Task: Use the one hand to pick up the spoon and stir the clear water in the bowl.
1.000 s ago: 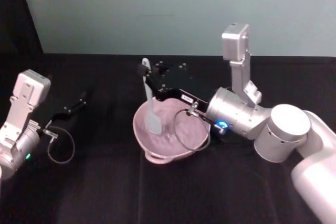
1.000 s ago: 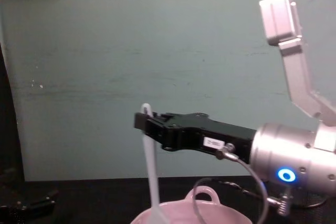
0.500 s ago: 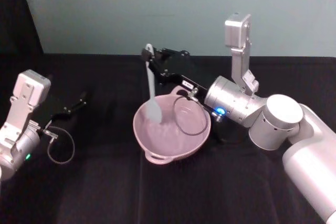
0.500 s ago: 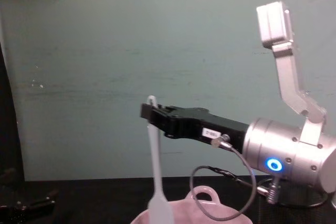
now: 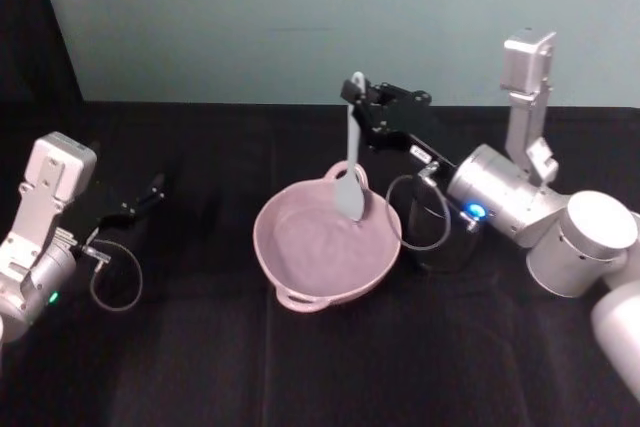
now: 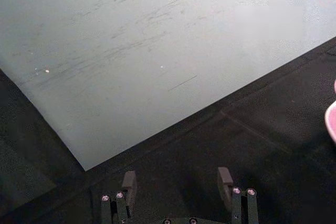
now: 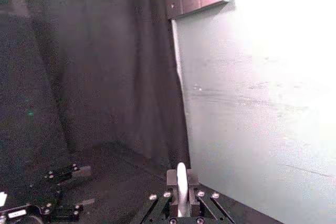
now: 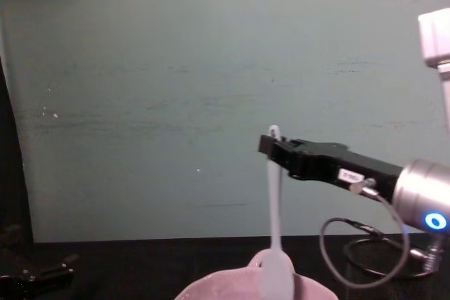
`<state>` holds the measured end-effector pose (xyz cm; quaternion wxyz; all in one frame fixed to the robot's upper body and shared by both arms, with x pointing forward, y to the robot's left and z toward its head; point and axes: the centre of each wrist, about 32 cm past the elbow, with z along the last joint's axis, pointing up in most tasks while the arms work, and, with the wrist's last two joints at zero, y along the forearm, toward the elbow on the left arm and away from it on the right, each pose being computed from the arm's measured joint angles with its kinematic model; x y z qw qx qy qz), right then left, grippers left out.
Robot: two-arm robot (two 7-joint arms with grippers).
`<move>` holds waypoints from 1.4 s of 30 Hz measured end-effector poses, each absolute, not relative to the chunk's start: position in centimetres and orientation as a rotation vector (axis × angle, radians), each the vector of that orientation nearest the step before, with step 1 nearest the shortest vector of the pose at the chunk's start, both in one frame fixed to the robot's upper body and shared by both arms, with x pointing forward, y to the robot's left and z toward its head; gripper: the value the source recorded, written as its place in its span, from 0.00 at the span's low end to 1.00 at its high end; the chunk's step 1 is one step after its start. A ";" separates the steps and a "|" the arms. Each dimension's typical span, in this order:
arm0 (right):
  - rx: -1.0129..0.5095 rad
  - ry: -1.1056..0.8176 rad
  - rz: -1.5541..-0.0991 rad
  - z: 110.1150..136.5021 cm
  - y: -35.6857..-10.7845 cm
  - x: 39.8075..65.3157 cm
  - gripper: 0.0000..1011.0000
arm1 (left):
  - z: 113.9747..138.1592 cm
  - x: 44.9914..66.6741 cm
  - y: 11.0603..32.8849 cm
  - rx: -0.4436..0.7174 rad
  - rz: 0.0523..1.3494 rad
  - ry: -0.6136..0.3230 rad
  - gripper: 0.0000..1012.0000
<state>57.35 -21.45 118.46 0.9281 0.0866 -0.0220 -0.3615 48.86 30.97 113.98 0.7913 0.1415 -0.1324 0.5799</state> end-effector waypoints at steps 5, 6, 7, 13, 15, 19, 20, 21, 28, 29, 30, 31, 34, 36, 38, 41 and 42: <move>0.171 -0.049 -0.752 118.6 -22.1 56.6 0.11 | 114.0 48.9 31.0 0.304 1.248 -0.285 1.00; 0.170 -0.050 -0.751 118.7 -22.1 56.5 0.11 | 114.0 48.9 31.0 0.304 1.248 -0.285 1.00; 0.168 -0.051 -0.749 118.7 -22.1 56.4 0.11 | 114.0 48.9 31.0 0.305 1.248 -0.285 1.00; 0.158 -0.052 -0.723 118.9 -21.5 55.7 0.11 | 114.0 48.9 31.0 0.304 1.248 -0.285 1.00; 0.157 -0.050 -0.712 118.9 -21.2 55.4 0.11 | 114.0 48.9 31.0 0.304 1.248 -0.285 1.00; 0.151 -0.033 -0.670 118.6 -20.2 54.5 0.11 | 114.0 48.9 31.0 0.304 1.248 -0.285 1.00; 0.150 -0.029 -0.661 118.5 -20.0 54.3 0.11 | 114.0 48.9 31.0 0.304 1.248 -0.285 1.00; 0.149 -0.025 -0.651 118.5 -19.8 54.2 0.12 | 114.0 48.9 31.0 0.304 1.248 -0.285 1.00; 0.151 -0.002 -0.570 118.1 -17.4 53.7 0.12 | 114.0 48.9 31.0 0.304 1.248 -0.285 1.00; 0.152 -0.002 -0.564 118.1 -17.2 53.7 0.12 | 114.0 48.9 31.0 0.304 1.248 -0.285 1.00; 0.154 -0.003 -0.557 118.2 -16.9 53.9 0.11 | 114.0 48.9 31.0 0.304 1.248 -0.285 1.00; 0.157 -0.005 -0.554 118.2 -16.8 54.1 0.11 | 114.0 48.9 31.0 0.304 1.248 -0.285 1.00; 0.163 -0.010 -0.552 118.3 -16.4 54.7 0.12 | 114.0 48.9 31.0 0.304 1.248 -0.285 1.00; 0.167 -0.013 -0.556 118.3 -16.4 55.1 0.12 | 114.0 48.9 31.0 0.304 1.248 -0.285 1.00; 0.172 -0.017 -0.563 118.4 -16.4 55.7 0.11 | 114.0 48.9 31.0 0.305 1.248 -0.285 1.00; 0.177 -0.016 -0.583 118.3 -16.7 56.7 0.11 | 114.0 48.9 31.0 0.305 1.248 -0.285 1.00; 0.178 -0.015 -0.588 118.3 -16.8 56.9 0.11 | 114.0 48.9 31.0 0.304 1.248 -0.285 1.00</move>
